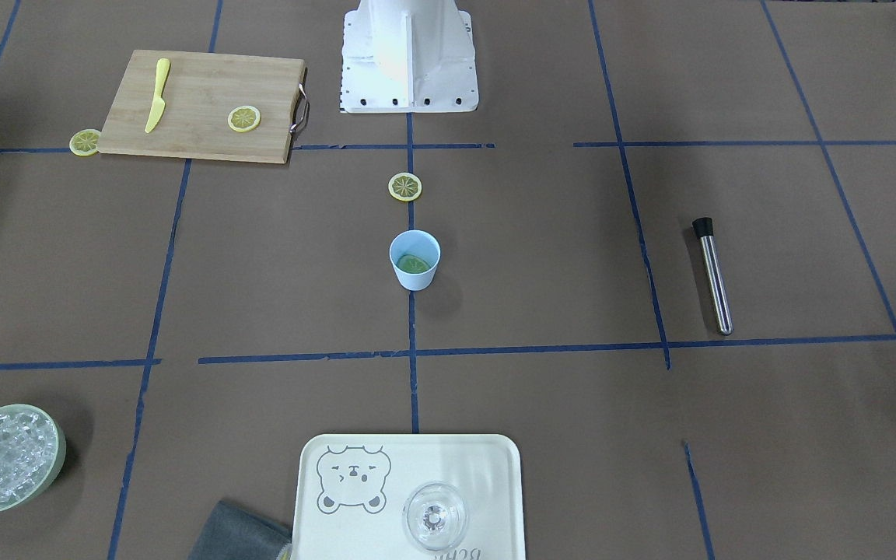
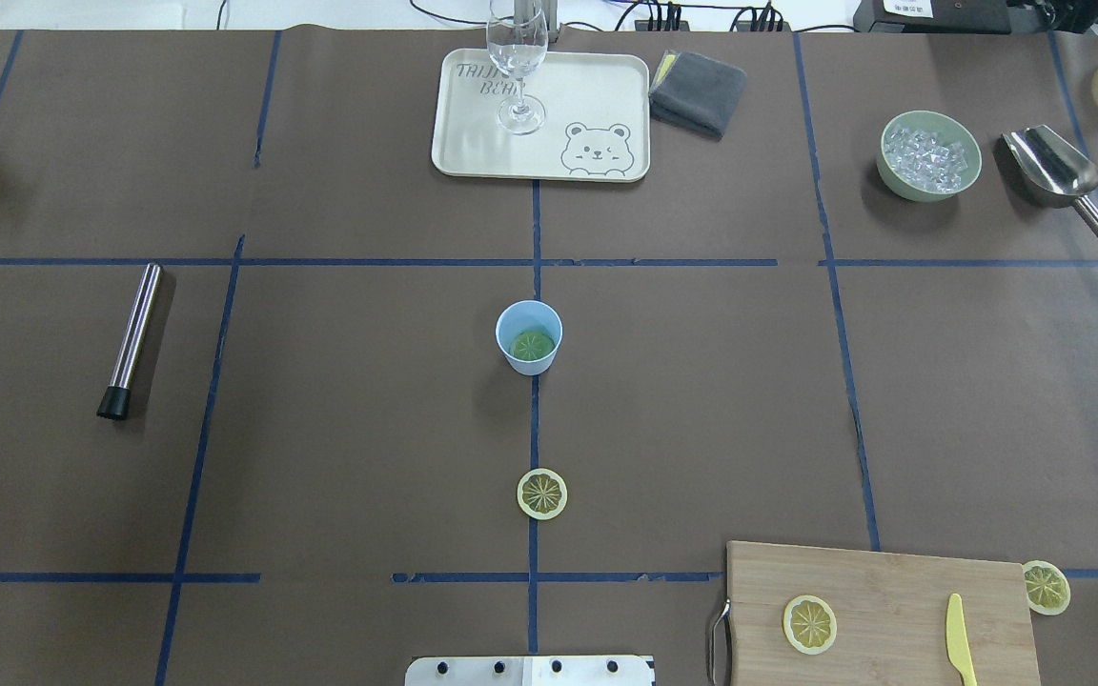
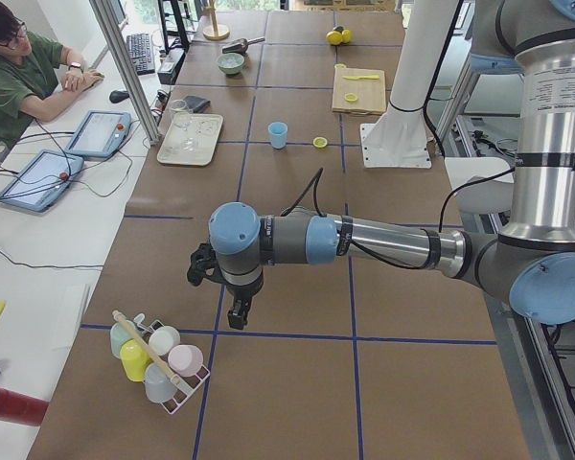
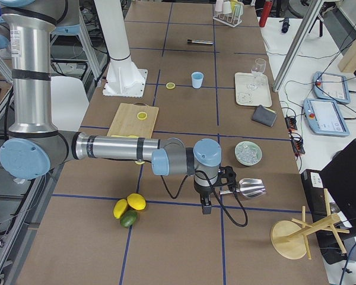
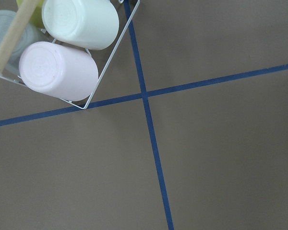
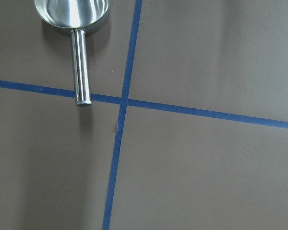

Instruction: Squeeze lemon into cup

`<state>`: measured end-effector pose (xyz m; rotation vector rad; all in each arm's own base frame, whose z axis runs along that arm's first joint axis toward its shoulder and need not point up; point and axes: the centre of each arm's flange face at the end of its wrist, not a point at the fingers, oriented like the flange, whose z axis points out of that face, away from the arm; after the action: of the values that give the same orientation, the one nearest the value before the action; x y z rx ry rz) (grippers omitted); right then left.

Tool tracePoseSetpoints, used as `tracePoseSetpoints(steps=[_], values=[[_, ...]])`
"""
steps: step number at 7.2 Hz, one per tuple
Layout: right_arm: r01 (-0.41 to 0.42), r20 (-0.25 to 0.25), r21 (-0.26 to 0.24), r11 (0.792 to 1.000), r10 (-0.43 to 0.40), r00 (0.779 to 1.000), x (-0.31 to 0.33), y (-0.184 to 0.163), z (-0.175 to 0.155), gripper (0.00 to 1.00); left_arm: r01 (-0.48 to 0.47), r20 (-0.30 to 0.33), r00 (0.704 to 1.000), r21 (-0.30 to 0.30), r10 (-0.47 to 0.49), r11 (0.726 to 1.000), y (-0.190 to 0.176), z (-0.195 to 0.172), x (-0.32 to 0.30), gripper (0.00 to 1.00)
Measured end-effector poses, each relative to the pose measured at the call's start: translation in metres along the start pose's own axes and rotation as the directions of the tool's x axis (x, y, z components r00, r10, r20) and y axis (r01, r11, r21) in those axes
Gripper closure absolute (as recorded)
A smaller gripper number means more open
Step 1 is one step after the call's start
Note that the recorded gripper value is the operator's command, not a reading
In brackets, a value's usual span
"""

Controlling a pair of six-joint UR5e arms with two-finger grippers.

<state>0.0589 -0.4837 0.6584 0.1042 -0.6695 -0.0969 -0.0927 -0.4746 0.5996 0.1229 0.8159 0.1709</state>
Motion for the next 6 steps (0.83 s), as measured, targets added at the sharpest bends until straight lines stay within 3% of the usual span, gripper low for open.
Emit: tracePoseSetpoints(steps=[4, 6], values=[[0.006, 0.083, 0.015, 1.0, -0.007, 0.997, -0.006, 0.008, -0.009, 0.0, 0.014, -0.015, 1.0, -0.01, -0.014, 1.0, 0.009, 0.006, -0.003, 0.0], [0.003, 0.094, 0.011, 1.0, -0.004, 0.996, -0.003, 0.022, -0.008, 0.0, 0.015, -0.016, 1.0, -0.01, -0.016, 1.0, 0.01, 0.006, -0.003, 0.0]])
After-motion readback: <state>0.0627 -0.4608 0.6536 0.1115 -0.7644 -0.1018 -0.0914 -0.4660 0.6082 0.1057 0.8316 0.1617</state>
